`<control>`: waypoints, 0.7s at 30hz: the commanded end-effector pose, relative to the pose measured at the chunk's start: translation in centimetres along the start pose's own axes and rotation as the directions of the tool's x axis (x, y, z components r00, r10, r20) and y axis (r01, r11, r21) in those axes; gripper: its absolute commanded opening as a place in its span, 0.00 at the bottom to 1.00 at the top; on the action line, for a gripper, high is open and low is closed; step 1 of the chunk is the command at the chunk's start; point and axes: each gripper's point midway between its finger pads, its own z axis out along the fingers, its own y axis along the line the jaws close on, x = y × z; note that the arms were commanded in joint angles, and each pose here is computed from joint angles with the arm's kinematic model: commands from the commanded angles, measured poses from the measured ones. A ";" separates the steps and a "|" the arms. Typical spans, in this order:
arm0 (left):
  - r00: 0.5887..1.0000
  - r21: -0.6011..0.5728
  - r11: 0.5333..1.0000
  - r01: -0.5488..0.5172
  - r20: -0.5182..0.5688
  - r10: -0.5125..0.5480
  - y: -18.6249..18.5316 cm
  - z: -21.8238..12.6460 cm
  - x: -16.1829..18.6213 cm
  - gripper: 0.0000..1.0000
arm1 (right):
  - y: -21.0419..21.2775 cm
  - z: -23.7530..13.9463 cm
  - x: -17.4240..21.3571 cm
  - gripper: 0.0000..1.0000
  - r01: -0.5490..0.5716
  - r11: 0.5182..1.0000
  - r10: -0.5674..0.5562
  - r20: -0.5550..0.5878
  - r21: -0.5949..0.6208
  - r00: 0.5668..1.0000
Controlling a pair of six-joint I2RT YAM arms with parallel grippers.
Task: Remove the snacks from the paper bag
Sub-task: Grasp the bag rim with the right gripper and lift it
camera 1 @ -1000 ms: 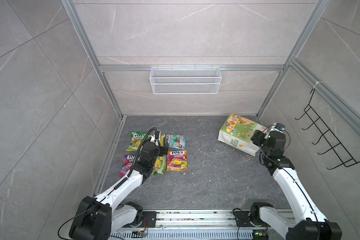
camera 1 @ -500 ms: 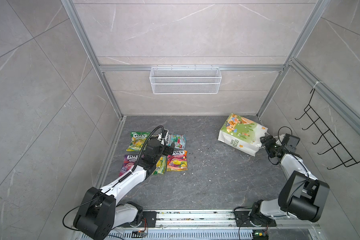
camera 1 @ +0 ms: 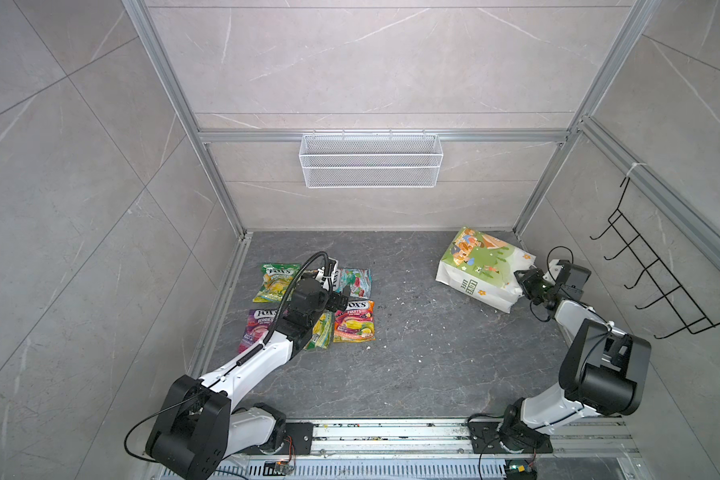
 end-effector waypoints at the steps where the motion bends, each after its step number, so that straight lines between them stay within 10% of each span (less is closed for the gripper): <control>1: 0.998 -0.007 1.000 0.019 0.061 -0.019 0.2 -0.7 -1.6 0.99 | 2.1 -0.9 -1.2 0.10 0.038 0.999 -0.036 0.041 -0.033 0.999; 13: 0.996 -0.043 0.999 0.013 0.085 -0.009 0.9 -1.4 -2.5 0.99 | 11.8 -4.3 0.6 0.00 0.362 0.931 -0.361 -0.021 0.051 0.932; 21: 0.996 -0.077 0.997 0.028 0.084 -0.021 1.6 -2.6 -1.9 0.99 | 21.3 -6.9 9.1 0.00 0.757 0.643 -0.686 -0.351 0.116 0.637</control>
